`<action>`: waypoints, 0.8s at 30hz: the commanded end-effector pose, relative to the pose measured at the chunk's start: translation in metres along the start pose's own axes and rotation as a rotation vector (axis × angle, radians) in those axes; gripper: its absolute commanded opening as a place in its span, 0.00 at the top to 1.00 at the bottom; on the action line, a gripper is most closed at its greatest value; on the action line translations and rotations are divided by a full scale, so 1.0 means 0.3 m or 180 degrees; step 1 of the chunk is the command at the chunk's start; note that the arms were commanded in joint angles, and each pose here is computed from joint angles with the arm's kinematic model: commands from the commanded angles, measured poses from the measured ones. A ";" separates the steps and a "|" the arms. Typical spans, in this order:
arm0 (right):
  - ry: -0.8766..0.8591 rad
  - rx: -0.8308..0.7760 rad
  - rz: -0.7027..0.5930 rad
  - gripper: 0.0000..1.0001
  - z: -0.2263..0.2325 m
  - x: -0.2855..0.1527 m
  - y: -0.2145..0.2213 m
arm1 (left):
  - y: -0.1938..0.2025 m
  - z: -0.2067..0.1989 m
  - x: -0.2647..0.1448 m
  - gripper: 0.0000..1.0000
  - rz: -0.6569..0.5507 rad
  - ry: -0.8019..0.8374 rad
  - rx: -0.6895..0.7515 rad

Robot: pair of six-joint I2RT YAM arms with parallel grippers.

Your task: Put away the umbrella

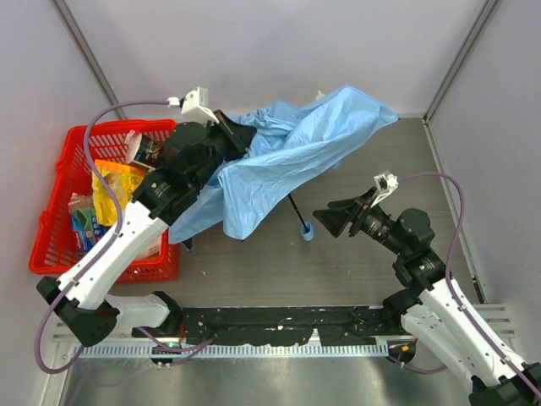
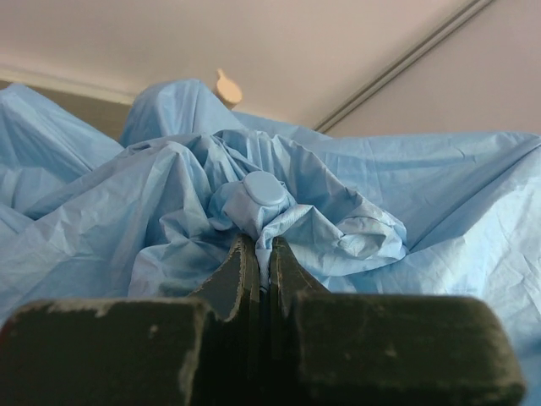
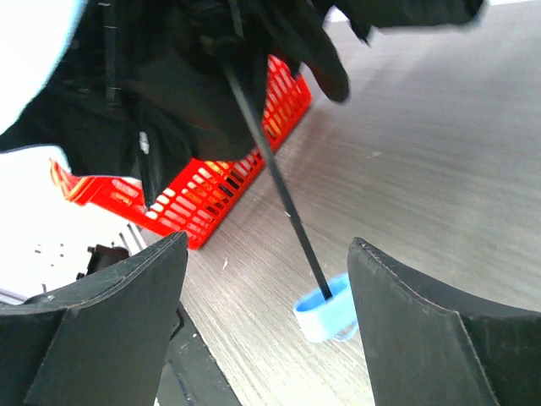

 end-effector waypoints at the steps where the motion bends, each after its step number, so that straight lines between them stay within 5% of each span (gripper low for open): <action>1: -0.0205 -0.0630 -0.0400 0.20 0.065 0.031 -0.048 | -0.052 -0.028 -0.014 1.00 -0.0130 -0.0072 -0.0358; 8: -0.0152 -0.1203 -0.0324 0.22 0.132 0.211 -0.016 | -0.020 -0.037 0.004 1.00 0.0057 -0.0095 -0.0418; 14: 0.0331 -0.1571 -0.0235 0.36 0.117 0.318 0.003 | 0.006 -0.064 0.022 1.00 0.0243 -0.0019 -0.0489; 16: 0.0313 -0.1491 -0.0360 0.59 0.127 0.331 -0.013 | 0.016 -0.064 0.025 1.00 0.0288 -0.0019 -0.0518; 18: 0.0233 -0.1410 -0.0427 0.97 0.136 0.332 -0.006 | 0.019 -0.075 0.023 1.00 0.0320 0.0040 -0.0520; 19: 0.0195 -0.1294 -0.0538 0.99 0.148 0.326 -0.022 | 0.016 -0.084 0.020 0.98 0.0330 0.0096 -0.0494; 22: -0.0039 -0.1031 -0.0870 0.99 0.163 0.270 -0.008 | -0.017 -0.109 -0.010 0.49 0.0316 0.0287 -0.0403; 24: -0.0129 -0.0931 -0.0957 0.99 0.168 0.238 -0.011 | -0.048 -0.133 -0.052 0.31 0.0291 0.0508 -0.0261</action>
Point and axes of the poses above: each gripper's point midway between its finger pads, its own x axis out along the fingers, its own z axis along the line the jaws close on, y = z × x, the point moved 3 cm from there along -x, back along the fingers, and after that the axes turned 5 degrees about -x, right-handed, at the moved point
